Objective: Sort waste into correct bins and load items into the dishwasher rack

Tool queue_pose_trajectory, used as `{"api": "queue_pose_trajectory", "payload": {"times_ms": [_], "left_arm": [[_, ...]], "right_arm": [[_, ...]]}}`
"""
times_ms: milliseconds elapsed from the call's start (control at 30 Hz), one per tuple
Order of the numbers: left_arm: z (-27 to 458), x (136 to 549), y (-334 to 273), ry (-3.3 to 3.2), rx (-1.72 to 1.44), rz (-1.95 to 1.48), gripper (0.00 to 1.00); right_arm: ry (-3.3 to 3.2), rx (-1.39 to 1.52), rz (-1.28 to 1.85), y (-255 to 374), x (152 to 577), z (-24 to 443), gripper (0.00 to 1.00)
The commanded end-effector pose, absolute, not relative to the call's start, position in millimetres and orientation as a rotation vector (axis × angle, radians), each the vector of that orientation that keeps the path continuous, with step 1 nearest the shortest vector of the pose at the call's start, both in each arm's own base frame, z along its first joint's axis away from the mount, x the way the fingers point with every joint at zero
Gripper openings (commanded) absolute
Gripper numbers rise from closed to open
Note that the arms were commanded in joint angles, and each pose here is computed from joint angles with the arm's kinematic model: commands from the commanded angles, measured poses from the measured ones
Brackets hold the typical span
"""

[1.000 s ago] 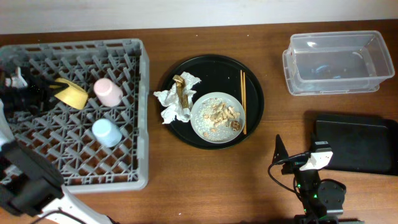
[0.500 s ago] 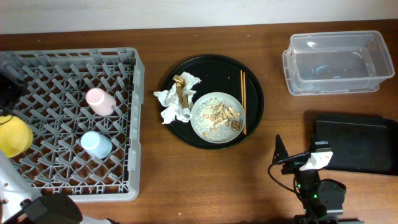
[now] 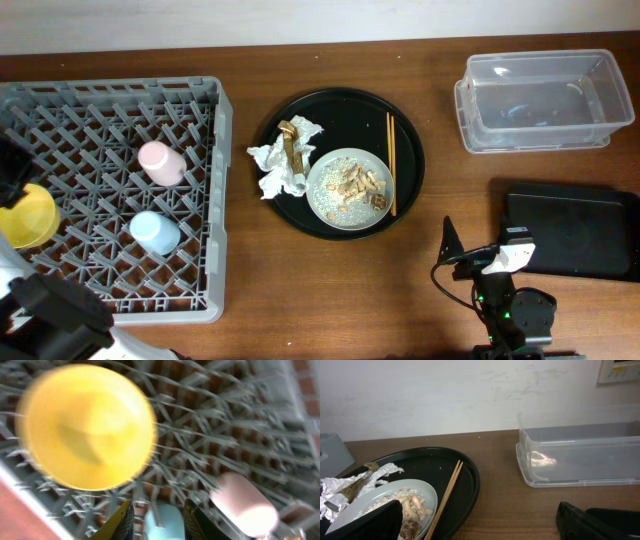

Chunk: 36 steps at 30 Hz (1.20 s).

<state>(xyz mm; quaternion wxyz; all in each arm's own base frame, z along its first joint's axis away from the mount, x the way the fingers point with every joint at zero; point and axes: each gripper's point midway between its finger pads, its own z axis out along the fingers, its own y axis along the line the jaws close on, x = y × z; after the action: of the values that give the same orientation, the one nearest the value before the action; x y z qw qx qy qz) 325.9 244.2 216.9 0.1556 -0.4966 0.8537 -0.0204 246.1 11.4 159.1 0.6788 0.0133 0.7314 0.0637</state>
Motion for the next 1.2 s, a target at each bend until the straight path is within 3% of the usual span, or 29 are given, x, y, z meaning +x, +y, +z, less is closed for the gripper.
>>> {"api": "queue_pose_trajectory", "payload": {"times_ms": [0,167,233,367,500,533,600,767,900,1000,1167], "left_arm": [[220,301,273,2.384,-1.542,0.186,0.32],[213,282,298,2.234,-1.774,0.349,0.38],[208,281,297,2.252,-1.787,0.334,0.35],[200,312,273,2.43,-1.537,0.115,0.3],[193,343,247,2.566,-1.265,0.047,0.32],[187,351,239,2.615,-1.2,0.055,0.36],[174,358,232,2.678,-1.149,0.077,0.42],[139,359,231,2.799,-1.141,0.203,0.41],[141,355,239,2.79,-1.151,0.28,0.4],[144,354,238,2.773,-1.185,0.28,0.32],[188,363,236,2.701,-1.151,0.285,0.33]], "right_arm": [[1.65,0.044,0.136,9,246,156,0.98],[1.65,0.044,0.136,9,246,156,0.98],[1.65,0.044,0.136,9,246,156,0.98],[1.65,0.044,0.136,9,246,156,0.99],[1.65,0.044,0.136,9,246,156,0.98],[1.65,0.044,0.136,9,246,156,0.98],[1.65,0.044,0.136,9,246,156,0.98],[1.65,0.044,0.136,9,246,156,0.98],[1.65,0.043,0.136,9,246,156,0.98],[1.65,0.044,0.136,9,246,156,0.98],[1.65,0.044,0.136,9,246,156,0.98]]}}
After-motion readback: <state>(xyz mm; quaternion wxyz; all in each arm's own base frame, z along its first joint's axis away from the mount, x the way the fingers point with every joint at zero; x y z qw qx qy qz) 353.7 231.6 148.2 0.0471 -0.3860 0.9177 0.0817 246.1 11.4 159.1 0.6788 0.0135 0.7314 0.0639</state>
